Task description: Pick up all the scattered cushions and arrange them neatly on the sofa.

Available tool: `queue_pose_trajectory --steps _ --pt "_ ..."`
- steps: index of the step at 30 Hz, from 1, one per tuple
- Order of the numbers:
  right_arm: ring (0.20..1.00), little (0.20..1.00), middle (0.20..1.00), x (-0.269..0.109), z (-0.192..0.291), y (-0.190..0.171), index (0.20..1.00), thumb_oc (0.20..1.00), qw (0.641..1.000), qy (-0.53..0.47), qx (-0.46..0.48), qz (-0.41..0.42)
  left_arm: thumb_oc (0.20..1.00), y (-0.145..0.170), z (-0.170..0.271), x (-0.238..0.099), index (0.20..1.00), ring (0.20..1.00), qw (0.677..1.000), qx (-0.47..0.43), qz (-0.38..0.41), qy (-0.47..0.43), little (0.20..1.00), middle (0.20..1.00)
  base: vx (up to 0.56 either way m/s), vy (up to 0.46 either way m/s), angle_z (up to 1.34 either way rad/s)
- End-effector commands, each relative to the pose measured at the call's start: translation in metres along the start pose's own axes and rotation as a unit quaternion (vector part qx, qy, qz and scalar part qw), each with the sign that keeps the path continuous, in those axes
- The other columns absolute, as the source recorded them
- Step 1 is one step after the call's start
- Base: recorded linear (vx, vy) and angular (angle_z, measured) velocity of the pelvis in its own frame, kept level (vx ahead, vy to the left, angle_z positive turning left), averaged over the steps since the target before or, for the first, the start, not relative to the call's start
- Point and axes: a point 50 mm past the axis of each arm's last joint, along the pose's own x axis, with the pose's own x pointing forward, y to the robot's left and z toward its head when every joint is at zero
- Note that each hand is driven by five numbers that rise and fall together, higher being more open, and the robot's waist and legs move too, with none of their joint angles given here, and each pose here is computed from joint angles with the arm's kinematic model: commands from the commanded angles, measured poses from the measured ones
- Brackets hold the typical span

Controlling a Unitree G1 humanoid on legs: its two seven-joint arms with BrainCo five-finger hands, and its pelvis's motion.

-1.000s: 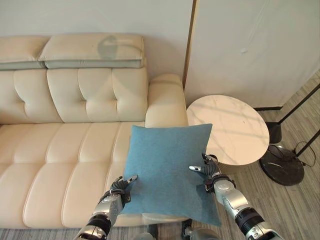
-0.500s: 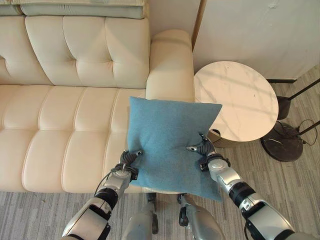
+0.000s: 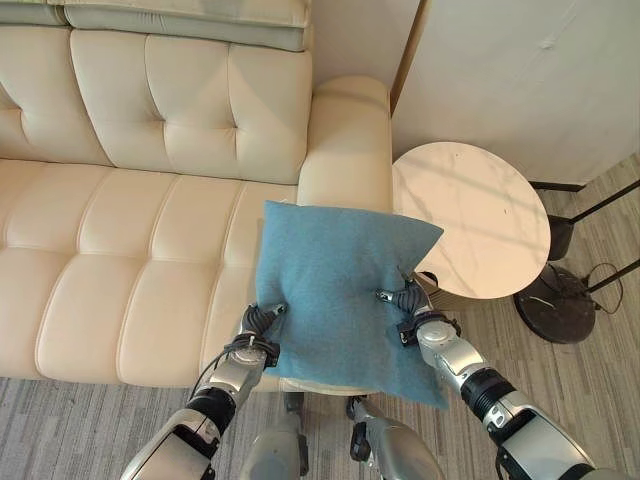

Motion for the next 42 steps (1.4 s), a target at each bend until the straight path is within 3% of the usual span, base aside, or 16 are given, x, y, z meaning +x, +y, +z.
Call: queue_pose_trajectory --steps 1,7,18,32,36,42 --pt "0.2 0.2 0.2 -0.026 0.043 0.096 0.2 0.2 0.981 -0.078 0.047 0.172 0.2 -0.102 0.046 -0.036 0.2 0.2 0.98 -0.069 -0.17 -0.076 0.2 0.2 -0.13 0.012 -0.02" --pt "0.2 0.2 0.2 -0.037 0.061 0.085 0.2 0.2 0.973 -0.148 0.025 0.177 0.2 -0.073 0.064 -0.048 0.2 0.2 0.972 -0.049 -0.152 -0.175 0.2 0.2 -0.12 -0.028 -0.14" --pt "0.2 0.2 0.2 -0.063 0.076 0.054 0.2 0.2 0.959 -0.232 0.034 0.162 0.2 -0.028 0.045 -0.06 0.2 0.2 0.977 -0.071 -0.082 -0.182 0.2 0.2 -0.17 -0.202 0.14" --pt "0.2 0.2 0.2 -0.099 0.106 0.035 0.2 0.2 0.922 -0.34 0.047 0.181 0.2 -0.014 0.068 -0.091 0.2 0.2 0.953 -0.105 -0.054 -0.278 0.2 0.2 -0.18 -0.035 0.36" --pt "0.2 0.2 0.2 -0.104 0.109 0.033 0.2 0.2 0.916 -0.351 0.057 0.187 0.2 -0.014 0.066 -0.095 0.2 0.2 0.949 -0.146 -0.056 -0.273 0.2 0.2 -0.03 0.059 0.49" --pt "0.2 0.2 0.2 -0.104 0.111 0.017 0.2 0.2 0.918 -0.364 0.034 0.153 0.2 -0.029 0.07 -0.099 0.2 0.2 0.925 -0.279 -0.111 -0.234 0.2 0.2 -0.05 0.191 0.91"
